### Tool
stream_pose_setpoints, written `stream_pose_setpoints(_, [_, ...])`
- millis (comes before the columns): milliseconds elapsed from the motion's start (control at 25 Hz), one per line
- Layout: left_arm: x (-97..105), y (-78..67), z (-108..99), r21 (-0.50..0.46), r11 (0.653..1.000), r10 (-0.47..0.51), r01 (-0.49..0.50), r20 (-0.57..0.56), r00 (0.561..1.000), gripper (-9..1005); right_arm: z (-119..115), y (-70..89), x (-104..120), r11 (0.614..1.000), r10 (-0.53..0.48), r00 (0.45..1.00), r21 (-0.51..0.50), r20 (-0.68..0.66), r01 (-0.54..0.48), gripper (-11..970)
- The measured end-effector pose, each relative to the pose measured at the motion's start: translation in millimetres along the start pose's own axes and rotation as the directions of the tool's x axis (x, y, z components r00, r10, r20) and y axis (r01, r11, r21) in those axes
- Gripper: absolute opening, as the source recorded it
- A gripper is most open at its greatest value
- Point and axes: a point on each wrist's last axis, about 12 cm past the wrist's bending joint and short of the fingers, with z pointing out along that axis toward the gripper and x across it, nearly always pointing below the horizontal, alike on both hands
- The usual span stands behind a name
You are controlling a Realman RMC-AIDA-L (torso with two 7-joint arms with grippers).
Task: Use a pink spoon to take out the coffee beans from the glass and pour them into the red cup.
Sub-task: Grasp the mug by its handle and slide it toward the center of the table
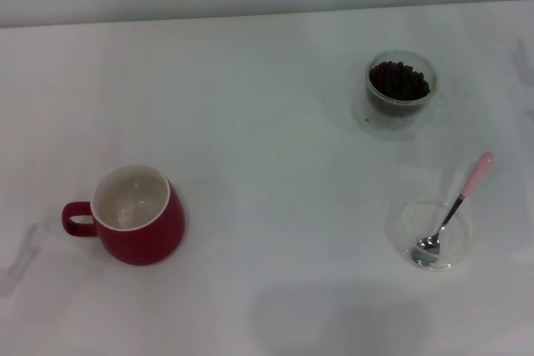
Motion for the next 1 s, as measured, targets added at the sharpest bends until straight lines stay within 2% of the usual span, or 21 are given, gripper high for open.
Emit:
stream_pose_setpoints(520, [6, -11.3, 5, 0.112, 0.994, 0.002, 0.004, -0.057, 0.998, 893, 10, 8.5, -7, 1.000, 0.011, 1.000, -0.012, 0.021, -0.011, 852])
stream_pose_setpoints(1000, [17, -18.1, 26, 0.188, 0.982, 0.029, 0.000, -0.150, 0.988, 892, 14, 12.9, -9, 1.000, 0.013, 1.000, -0.021, 0.027, -0.013, 851])
